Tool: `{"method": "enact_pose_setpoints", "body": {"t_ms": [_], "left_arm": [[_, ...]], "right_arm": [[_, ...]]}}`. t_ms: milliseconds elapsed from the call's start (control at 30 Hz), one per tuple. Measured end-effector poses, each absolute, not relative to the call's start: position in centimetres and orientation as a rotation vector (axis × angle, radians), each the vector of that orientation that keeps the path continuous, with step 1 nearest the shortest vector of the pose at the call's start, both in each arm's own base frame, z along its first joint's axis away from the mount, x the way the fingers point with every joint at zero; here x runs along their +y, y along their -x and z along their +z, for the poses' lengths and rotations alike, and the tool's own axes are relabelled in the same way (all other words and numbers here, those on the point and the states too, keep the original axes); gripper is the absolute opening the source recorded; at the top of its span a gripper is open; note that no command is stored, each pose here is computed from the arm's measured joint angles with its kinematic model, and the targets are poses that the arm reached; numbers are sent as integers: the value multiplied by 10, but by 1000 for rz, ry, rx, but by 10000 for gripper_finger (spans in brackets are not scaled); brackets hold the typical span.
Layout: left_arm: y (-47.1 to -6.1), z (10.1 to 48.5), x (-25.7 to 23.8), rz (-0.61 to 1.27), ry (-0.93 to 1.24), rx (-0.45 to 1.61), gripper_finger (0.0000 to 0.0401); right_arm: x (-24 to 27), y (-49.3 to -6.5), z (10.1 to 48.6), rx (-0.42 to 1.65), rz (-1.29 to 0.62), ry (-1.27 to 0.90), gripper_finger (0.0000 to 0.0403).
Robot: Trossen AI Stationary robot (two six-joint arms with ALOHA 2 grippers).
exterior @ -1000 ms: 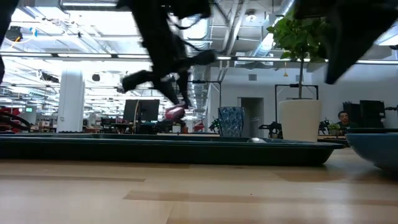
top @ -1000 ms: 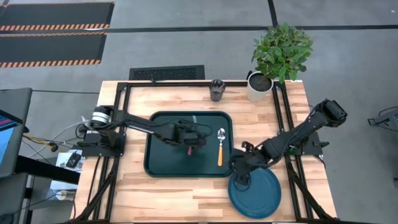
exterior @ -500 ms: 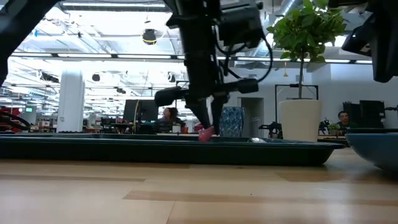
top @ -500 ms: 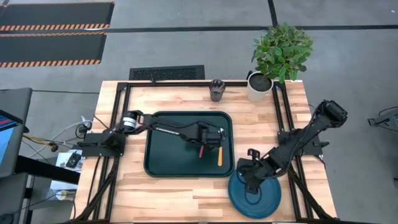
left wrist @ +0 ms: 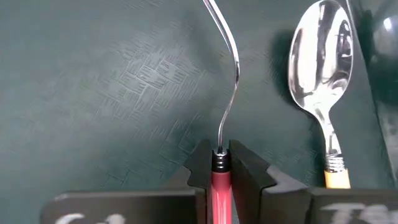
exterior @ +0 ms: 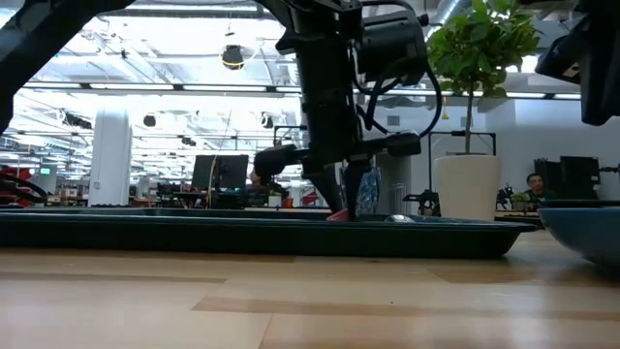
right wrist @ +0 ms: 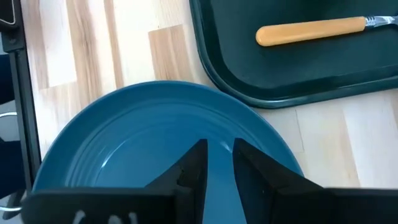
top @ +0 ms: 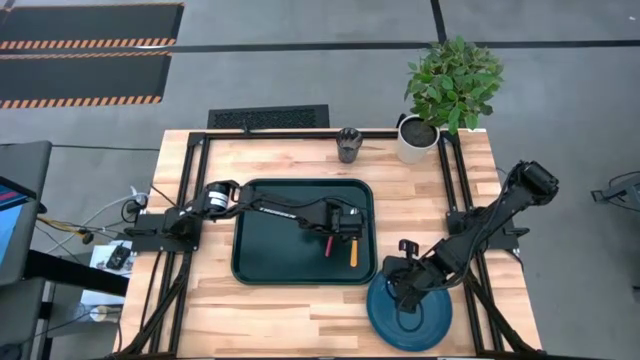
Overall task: Pick and place plate/cup/fork/spoon on tray
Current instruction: Put the fork on the black serving tray
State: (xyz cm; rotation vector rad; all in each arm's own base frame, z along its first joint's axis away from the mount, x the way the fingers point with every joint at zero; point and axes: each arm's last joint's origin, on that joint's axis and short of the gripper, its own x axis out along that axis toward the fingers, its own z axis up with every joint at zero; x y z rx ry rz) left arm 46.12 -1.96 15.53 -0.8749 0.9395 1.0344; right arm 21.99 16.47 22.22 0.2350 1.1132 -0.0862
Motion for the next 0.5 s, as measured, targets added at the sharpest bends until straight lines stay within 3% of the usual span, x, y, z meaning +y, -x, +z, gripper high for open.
{"method": "enact_pose_setpoints", "body": {"t_ms": [200, 500], "left_arm": [[-461, 155, -22, 1029, 875, 947, 45], [-465, 156, -28, 965, 852, 939, 128]], "right_arm": [[165, -220, 222, 1113, -86, -235, 102], [165, -220, 222, 1113, -86, -234, 102]]}}
